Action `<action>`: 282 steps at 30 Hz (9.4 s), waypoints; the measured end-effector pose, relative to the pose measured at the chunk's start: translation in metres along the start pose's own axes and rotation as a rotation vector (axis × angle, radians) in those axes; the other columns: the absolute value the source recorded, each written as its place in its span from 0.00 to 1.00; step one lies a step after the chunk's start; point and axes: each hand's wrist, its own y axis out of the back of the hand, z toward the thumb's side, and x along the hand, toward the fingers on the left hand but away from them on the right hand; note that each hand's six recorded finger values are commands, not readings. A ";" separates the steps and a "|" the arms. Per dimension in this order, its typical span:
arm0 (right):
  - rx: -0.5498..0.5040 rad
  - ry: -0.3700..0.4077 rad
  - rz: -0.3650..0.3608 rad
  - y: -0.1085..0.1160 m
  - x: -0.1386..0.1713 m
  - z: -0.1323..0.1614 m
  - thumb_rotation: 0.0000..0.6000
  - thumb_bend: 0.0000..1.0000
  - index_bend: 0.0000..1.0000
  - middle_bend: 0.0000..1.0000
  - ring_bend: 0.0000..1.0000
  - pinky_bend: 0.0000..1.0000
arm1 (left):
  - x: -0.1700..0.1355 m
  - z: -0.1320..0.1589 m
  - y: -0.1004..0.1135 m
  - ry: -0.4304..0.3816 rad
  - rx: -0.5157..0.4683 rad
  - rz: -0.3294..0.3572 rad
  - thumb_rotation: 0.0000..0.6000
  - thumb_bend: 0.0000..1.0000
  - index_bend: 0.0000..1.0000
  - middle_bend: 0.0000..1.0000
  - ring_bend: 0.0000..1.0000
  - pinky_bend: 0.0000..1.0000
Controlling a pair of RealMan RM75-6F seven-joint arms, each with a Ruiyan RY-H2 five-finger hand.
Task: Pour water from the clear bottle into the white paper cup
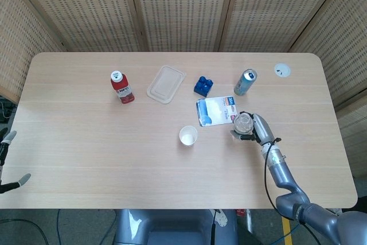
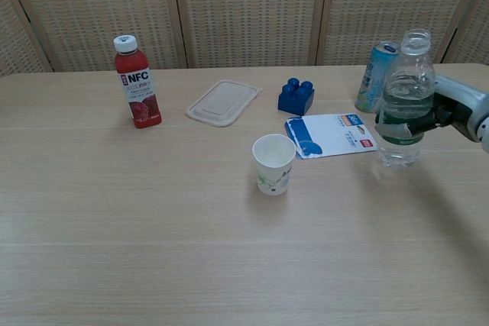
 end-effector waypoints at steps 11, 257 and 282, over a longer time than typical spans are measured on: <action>0.288 0.011 -0.010 -0.010 -0.020 0.039 1.00 0.46 0.56 0.55 0.42 0.56 | 0.003 -0.003 0.001 0.005 -0.028 -0.020 1.00 0.07 0.00 0.00 0.00 0.00; -0.177 -0.114 0.082 -0.072 -0.012 0.011 1.00 0.00 0.26 0.15 0.10 0.16 | 0.007 -0.011 0.007 0.024 -0.060 -0.016 1.00 0.08 0.00 0.00 0.00 0.00; 0.211 -0.009 0.095 0.000 0.029 0.011 1.00 0.00 0.00 0.00 0.00 0.00 | -0.001 -0.009 0.014 0.004 -0.070 -0.001 1.00 0.08 0.00 0.00 0.00 0.00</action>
